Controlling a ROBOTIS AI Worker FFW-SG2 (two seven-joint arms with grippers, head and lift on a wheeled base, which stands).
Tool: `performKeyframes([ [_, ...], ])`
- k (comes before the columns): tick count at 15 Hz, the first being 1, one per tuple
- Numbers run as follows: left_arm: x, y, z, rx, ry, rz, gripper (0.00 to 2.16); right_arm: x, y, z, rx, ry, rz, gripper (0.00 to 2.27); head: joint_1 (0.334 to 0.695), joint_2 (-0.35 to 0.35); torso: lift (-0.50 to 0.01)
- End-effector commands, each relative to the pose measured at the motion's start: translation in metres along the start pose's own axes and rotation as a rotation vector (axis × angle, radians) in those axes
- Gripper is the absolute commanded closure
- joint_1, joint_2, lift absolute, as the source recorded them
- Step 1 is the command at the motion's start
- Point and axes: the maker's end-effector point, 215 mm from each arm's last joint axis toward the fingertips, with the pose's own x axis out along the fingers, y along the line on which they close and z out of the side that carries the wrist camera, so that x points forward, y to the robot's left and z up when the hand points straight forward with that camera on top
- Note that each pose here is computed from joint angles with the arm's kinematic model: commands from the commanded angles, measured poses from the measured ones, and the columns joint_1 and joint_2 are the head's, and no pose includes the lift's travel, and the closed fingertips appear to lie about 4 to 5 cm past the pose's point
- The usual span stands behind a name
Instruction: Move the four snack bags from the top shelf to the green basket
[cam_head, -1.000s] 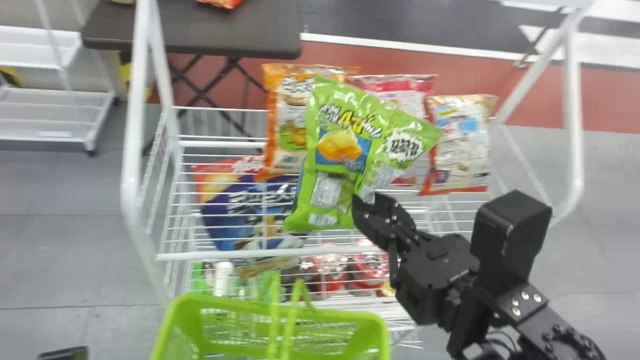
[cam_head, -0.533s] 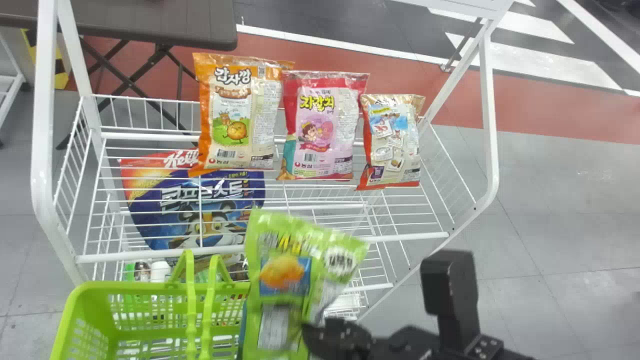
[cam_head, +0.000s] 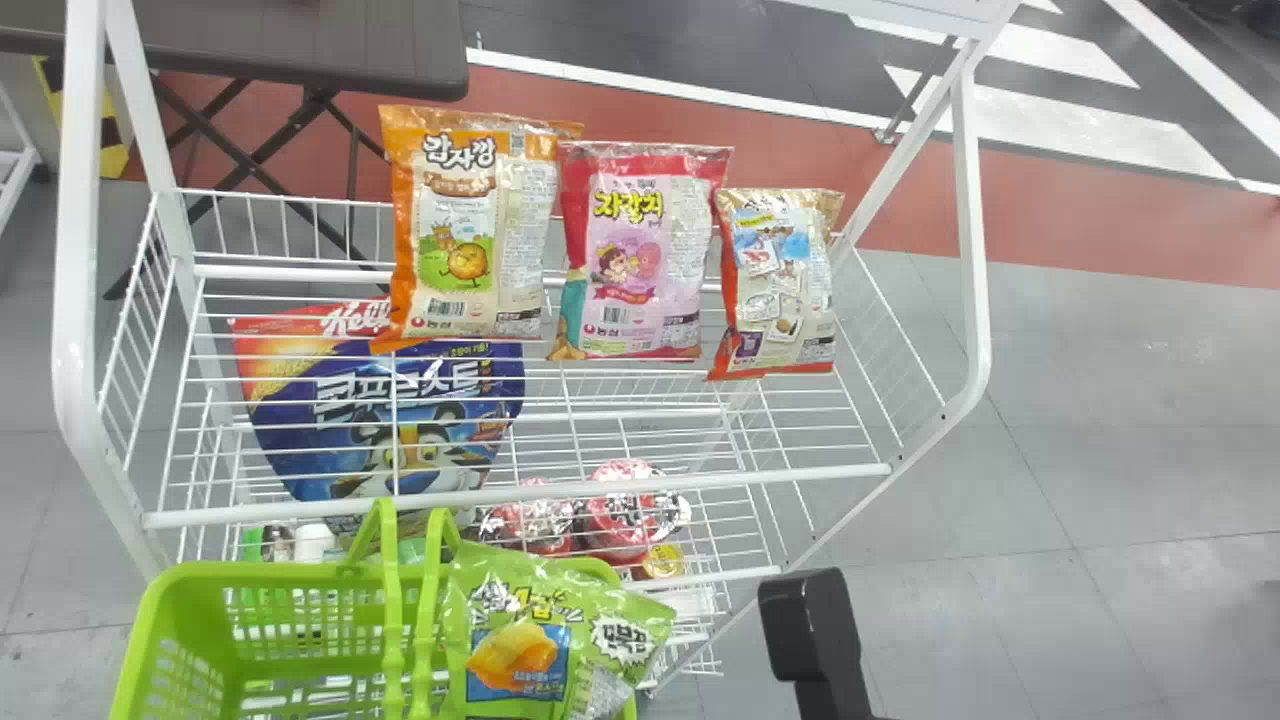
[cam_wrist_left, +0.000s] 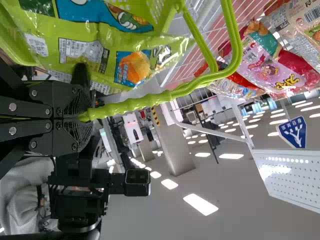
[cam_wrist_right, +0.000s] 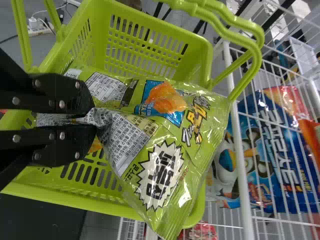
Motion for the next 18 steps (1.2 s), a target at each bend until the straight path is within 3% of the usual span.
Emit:
performKeyframes([
  [1,0.000,0.003,0.000,0.001,-0.001,0.009,1.13,0.000,0.001,0.003,0.000,-0.006,0.015,0.00,0.695,-0.350,0.000],
  [5,0.004,0.004,0.001,0.004,0.001,0.013,1.13,0.001,0.007,0.037,-0.022,-0.088,0.080,0.06,0.695,-0.339,0.000],
  [6,0.004,0.005,0.001,0.002,-0.001,0.012,1.13,0.003,0.004,0.064,-0.054,-0.176,0.076,0.06,0.695,-0.330,0.000],
  [11,0.007,0.004,-0.002,0.002,0.008,0.011,1.13,0.011,-0.031,0.236,-0.278,-0.669,-0.084,0.07,0.695,-0.288,0.000],
  [15,0.011,0.007,-0.006,-0.001,0.028,0.005,1.13,0.051,-0.030,0.330,-0.383,-0.815,-0.233,0.13,0.695,-0.224,0.000],
  [18,0.009,0.010,-0.007,-0.002,0.043,0.002,1.13,0.066,-0.032,0.366,-0.453,-0.871,-0.315,0.13,0.695,-0.177,0.000],
])
